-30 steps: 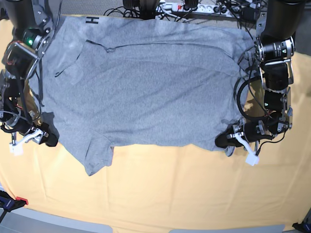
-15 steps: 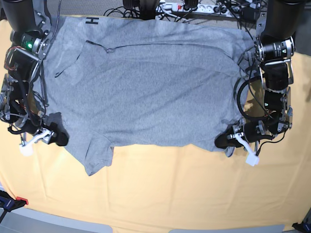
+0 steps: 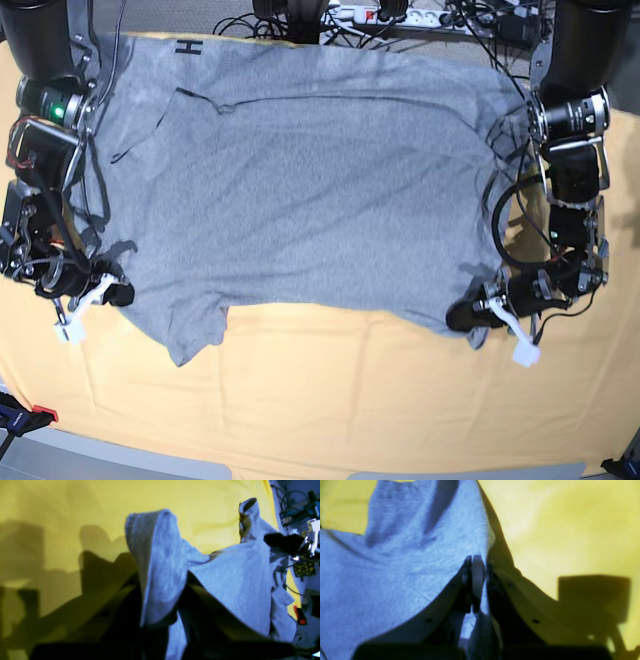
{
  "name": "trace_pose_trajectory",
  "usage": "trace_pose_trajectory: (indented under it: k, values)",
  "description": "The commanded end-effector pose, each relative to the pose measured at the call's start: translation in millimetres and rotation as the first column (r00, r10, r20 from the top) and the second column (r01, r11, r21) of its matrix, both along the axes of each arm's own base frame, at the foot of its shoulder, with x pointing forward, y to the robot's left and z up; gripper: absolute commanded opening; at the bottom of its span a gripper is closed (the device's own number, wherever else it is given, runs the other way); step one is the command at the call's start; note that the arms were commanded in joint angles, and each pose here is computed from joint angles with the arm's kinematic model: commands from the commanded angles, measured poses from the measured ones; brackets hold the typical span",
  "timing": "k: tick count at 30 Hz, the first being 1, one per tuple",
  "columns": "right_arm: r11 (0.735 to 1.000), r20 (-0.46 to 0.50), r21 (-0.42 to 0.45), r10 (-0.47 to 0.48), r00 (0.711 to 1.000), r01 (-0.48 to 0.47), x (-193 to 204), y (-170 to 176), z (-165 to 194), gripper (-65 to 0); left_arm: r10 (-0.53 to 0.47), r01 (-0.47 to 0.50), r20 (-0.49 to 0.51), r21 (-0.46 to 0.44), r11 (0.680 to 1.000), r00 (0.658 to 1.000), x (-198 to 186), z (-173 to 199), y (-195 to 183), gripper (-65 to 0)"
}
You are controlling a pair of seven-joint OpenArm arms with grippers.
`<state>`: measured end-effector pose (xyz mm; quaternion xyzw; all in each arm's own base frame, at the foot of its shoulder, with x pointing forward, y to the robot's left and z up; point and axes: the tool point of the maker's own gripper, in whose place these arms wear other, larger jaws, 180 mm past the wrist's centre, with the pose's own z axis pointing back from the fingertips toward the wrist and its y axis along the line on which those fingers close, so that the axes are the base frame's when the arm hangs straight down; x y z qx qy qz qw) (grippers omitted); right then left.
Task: Layout the t-shirt on the table in an organized manner, then fold the t-shirt properly
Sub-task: 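Fold the side edge over toward the shirt's middle with both grippers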
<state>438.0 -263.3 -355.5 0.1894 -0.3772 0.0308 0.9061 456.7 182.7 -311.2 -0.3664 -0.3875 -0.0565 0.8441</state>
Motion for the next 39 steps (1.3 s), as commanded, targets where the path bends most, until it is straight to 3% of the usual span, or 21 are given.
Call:
trace_pose_trajectory:
  k: [1,11,16,21,28,32,39]
  values:
    - [1.0,0.096,-0.006,-0.02,0.995,0.021,20.9,-11.1,34.4,-65.0,0.027,-0.026,0.11,-0.012,1.0,0.994,21.8,37.8,7.0,-65.0]
    - [0.999,0.174,-0.038,-0.018,0.985,0.025,47.4,-17.2,76.3,-65.0,0.041,-0.06,0.261,0.067,0.996,0.964,60.7,100.6,15.3,-65.0]
    - [1.0,0.112,0.005,-0.001,0.994,0.0,35.4,-12.6,66.6,-65.0,-0.003,-0.011,0.175,0.078,0.997,0.985,46.0,77.4,10.1,-65.0]
    - [0.999,0.071,0.038,0.03,0.997,-0.033,14.6,-4.1,53.2,-65.0,-0.061,0.064,0.072,-0.041,0.997,0.996,17.0,52.1,-5.9,-65.0]
    - [0.989,0.123,-0.122,0.096,0.988,-0.081,-22.8,-2.3,55.2,-65.0,-0.197,0.193,-0.005,-0.179,0.965,0.98,-17.8,47.8,-23.7,-65.0]
    - [0.968,0.153,-0.226,0.147,0.977,-0.11,-44.5,-1.8,65.4,-65.0,-0.189,0.196,0.052,-0.267,0.944,0.981,-19.2,69.8,-16.3,-65.0]
    - [0.943,0.152,-0.313,0.168,0.974,-0.114,-56.1,-17.4,76.1,-65.0,-0.154,0.162,0.052,-0.234,0.959,0.987,-21.9,74.6,10.9,-65.0]
